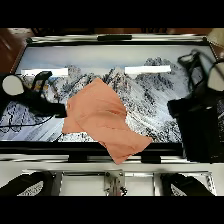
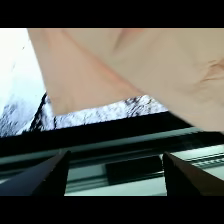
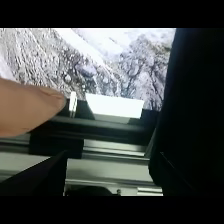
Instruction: Fold the shirts.
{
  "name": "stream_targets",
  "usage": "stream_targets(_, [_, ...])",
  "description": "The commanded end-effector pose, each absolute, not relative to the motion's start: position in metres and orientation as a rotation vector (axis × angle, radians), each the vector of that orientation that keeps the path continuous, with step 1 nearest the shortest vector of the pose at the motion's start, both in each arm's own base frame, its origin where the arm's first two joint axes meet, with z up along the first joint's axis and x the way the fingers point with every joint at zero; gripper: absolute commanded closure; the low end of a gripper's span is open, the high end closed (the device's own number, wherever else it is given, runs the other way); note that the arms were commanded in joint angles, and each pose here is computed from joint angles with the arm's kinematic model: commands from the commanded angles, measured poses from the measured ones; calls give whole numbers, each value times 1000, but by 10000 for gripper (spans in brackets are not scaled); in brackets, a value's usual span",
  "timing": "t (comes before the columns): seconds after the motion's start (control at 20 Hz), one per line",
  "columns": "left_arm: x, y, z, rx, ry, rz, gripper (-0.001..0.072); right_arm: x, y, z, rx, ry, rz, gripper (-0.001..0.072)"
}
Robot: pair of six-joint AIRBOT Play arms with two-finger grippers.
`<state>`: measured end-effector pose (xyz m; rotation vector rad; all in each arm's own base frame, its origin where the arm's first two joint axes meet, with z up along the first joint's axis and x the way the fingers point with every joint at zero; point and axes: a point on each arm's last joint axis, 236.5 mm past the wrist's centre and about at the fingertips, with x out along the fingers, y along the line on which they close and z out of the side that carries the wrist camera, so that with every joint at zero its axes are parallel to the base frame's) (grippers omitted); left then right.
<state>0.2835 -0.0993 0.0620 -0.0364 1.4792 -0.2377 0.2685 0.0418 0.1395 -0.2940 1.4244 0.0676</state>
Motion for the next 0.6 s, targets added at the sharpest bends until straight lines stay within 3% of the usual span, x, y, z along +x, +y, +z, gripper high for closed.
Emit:
stream_targets(0.0, [237, -51, 9, -229, 1608, -146, 3, 234, 55, 73, -320, 1643, 182, 36])
stream_targets(0.2, [239, -55, -38, -514, 1532, -157, 8, 213, 73, 29, -264, 1730, 267, 35])
stream_targets(0.3, [258, -42, -46, -552, 1442, -107, 41, 211, 77, 24, -249, 1732, 283, 36])
stream_targets(0.35, [270, -34, -47, -564, 1396, -78, 108, 214, 79, 23, -242, 1721, 289, 35])
stream_targets(0.55, [280, -50, -69, -592, 1428, -143, 107, 221, 82, 22, -235, 1690, 292, 36])
